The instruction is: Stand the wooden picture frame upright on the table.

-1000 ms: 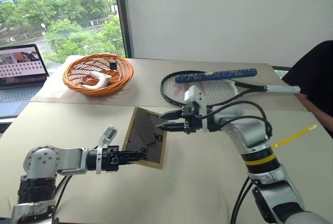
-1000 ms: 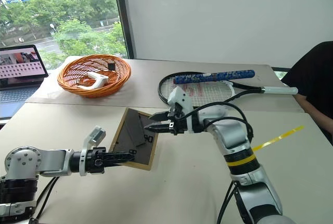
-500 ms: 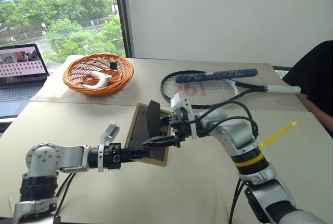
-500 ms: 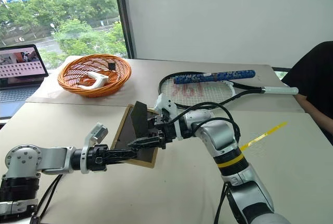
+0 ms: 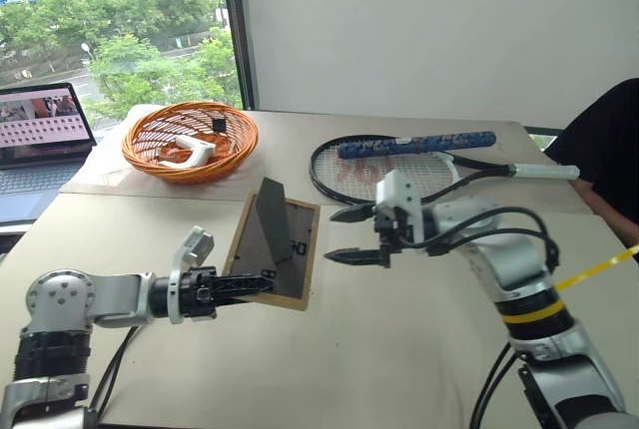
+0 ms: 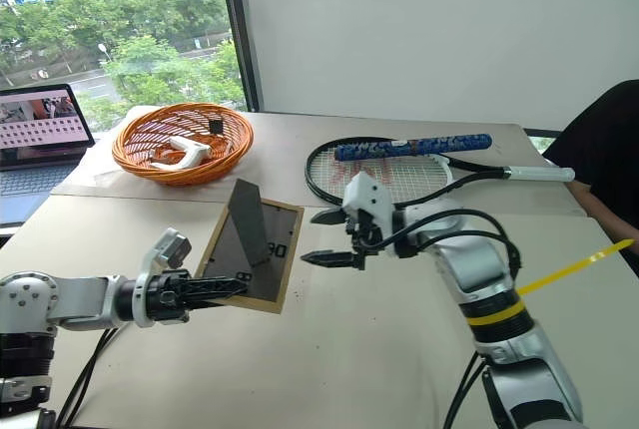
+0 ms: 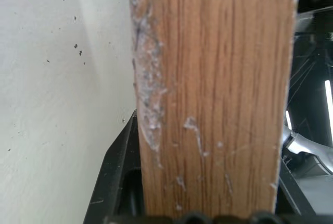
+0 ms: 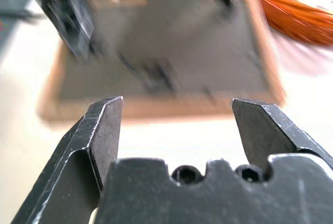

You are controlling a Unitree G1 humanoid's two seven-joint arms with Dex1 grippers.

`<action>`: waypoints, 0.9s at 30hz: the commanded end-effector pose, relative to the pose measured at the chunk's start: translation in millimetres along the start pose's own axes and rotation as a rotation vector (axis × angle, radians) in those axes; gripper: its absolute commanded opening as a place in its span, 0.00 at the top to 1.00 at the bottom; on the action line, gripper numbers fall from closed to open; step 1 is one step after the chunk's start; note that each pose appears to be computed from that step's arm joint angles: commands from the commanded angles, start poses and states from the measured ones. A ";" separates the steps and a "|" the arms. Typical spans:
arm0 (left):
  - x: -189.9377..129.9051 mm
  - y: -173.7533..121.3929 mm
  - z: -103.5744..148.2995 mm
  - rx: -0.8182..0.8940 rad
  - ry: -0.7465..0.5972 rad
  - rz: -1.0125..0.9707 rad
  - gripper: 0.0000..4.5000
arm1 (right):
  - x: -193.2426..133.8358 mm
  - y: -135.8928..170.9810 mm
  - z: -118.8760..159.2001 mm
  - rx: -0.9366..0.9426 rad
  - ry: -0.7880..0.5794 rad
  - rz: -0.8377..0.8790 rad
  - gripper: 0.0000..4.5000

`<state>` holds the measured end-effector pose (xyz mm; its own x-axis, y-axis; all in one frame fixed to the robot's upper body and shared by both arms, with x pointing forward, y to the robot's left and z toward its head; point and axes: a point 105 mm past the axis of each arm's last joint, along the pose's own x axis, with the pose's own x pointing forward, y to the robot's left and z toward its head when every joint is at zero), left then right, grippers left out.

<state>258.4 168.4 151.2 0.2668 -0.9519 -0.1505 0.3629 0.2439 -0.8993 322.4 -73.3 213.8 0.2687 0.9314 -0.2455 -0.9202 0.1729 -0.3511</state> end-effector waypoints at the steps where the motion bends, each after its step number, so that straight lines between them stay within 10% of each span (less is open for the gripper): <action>1: -10.3 -12.7 8.9 0.015 -0.027 -0.061 0.73 | -16.4 -12.3 19.3 -0.215 -0.016 -0.099 0.14; 11: -2.4 -11.3 8.2 -0.008 0.028 -0.090 0.73 | 22.4 3.7 -17.6 -1.246 0.029 -0.258 0.14; 23: 5.8 -16.5 2.1 0.010 0.086 -0.108 0.73 | 59.3 5.1 -9.6 -1.333 -0.156 -0.378 0.14; 27: 5.9 -14.2 3.5 0.013 0.078 -0.088 0.73 | 59.9 6.5 -7.2 -1.285 -0.201 -0.384 0.38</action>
<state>258.3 162.1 152.0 0.1760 -0.9756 -0.1311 0.3470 0.1861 -0.9192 338.8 -21.7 170.8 0.3432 0.9359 0.0790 0.1197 0.0398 -0.9920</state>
